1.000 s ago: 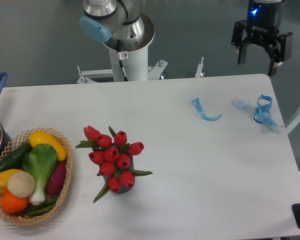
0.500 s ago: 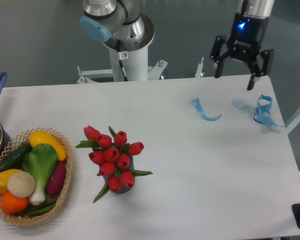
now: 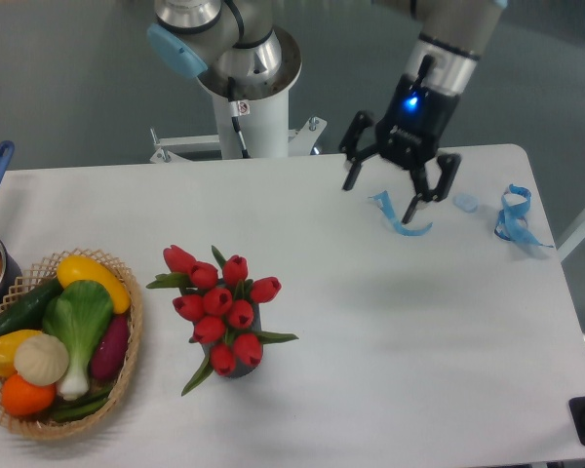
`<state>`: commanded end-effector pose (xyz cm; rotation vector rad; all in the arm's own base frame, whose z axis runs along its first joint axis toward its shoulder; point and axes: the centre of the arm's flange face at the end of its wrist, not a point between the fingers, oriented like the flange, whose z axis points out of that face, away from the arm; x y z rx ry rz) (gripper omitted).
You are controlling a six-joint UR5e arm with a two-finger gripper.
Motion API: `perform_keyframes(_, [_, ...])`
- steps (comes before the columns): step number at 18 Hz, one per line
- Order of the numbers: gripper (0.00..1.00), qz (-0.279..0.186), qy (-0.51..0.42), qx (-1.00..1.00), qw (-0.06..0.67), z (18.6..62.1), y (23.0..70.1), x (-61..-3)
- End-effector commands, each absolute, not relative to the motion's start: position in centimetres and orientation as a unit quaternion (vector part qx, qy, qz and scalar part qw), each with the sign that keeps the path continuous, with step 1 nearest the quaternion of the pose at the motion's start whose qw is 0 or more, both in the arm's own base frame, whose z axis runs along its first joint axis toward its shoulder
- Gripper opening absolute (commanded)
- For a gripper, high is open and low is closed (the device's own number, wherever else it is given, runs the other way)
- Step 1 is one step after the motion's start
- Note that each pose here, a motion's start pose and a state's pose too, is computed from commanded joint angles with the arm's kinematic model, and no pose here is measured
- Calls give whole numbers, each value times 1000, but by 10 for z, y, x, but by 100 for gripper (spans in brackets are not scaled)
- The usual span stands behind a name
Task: Pick up the flowers from the vase
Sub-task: 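Move the open gripper from its start pose toward the red tulips, then lower the gripper around the tulip stems above the grey vase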
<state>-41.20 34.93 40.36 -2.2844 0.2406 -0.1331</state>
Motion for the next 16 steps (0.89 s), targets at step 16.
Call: perform_keyframes(16, [100,-97,156,-868,462,337,444,-374])
